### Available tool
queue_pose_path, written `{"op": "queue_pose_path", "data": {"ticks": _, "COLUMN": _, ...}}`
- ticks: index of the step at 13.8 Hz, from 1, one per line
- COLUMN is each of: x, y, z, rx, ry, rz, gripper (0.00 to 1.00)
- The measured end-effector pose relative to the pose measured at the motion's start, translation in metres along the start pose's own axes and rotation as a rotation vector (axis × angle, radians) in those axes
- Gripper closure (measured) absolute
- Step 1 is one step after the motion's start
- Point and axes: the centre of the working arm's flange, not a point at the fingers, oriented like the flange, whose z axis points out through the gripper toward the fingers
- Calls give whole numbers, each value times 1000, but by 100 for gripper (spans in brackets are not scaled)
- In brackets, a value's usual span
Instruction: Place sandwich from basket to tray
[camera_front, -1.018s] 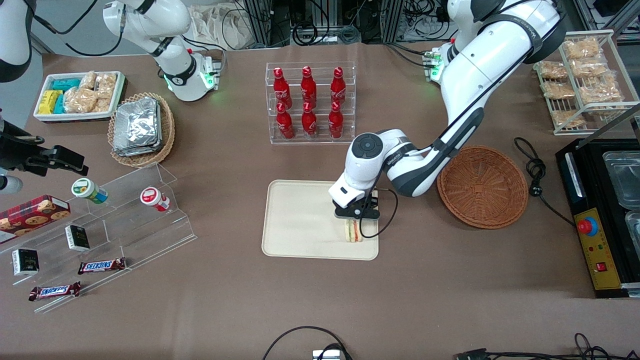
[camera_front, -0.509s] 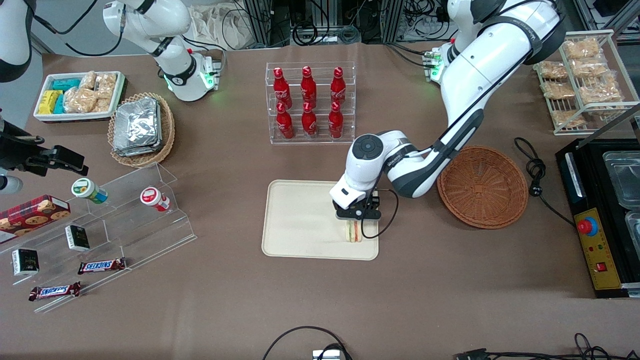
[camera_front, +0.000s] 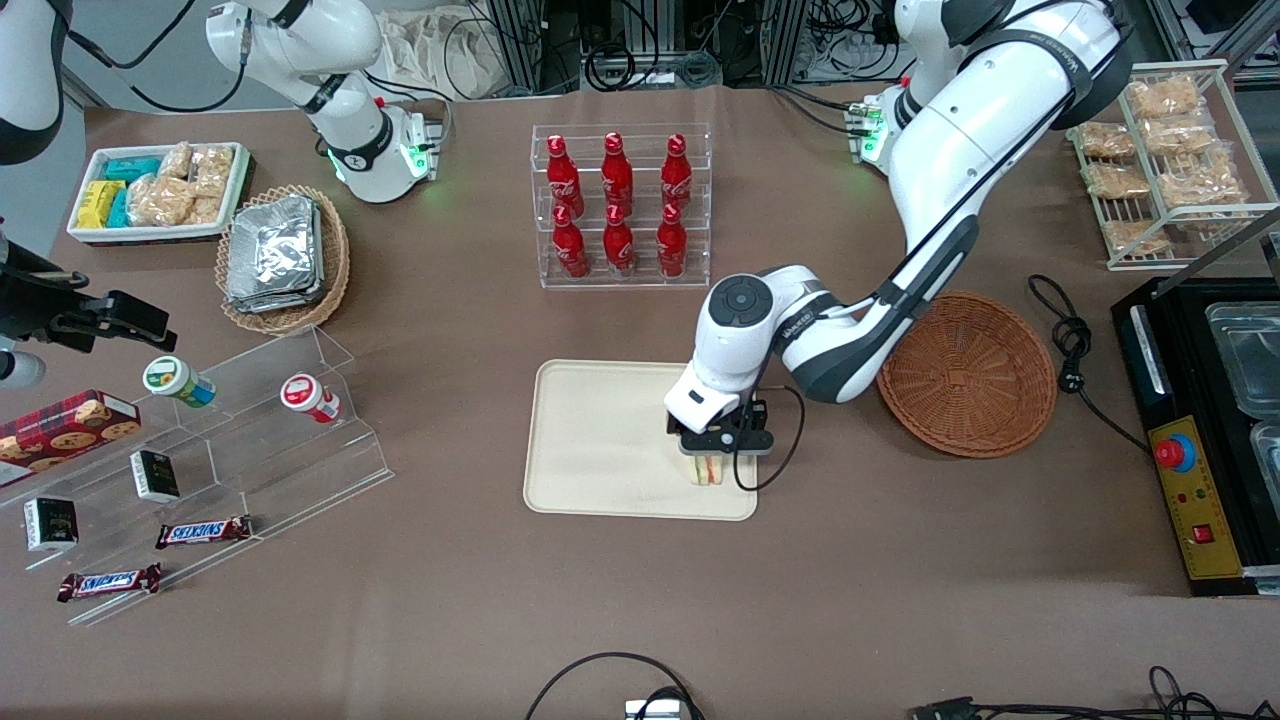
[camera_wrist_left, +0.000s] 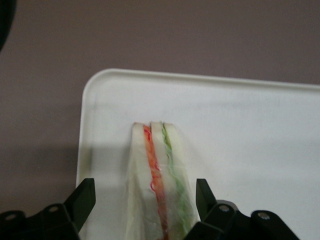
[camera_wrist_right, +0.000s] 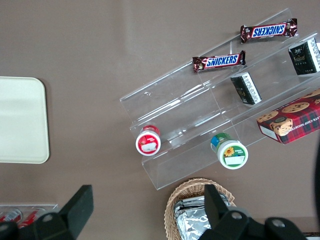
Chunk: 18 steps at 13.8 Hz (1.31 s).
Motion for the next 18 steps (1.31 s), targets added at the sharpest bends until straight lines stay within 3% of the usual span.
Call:
{"op": "queue_pose_path", "data": {"ticks": 8, "x": 63, "y": -6, "z": -82, "rx": 74, "ry": -21, "rz": -146, "gripper": 7}}
{"op": "queue_pose_path", "data": {"ticks": 11, "x": 77, "y": -14, "z": -110, "rx": 106, "ry": -8, "rz": -174, "gripper": 4}}
{"op": "queue_pose_path", "data": {"ticks": 15, "x": 93, "y": -35, "z": -161, "rx": 136, "ry": 42, "rz": -216, "gripper": 0}}
{"op": "queue_pose_path", "data": {"ticks": 18, "x": 101, "y": -52, "z": -177, "rx": 161, "ry": 47, "rz": -246, "gripper": 0}}
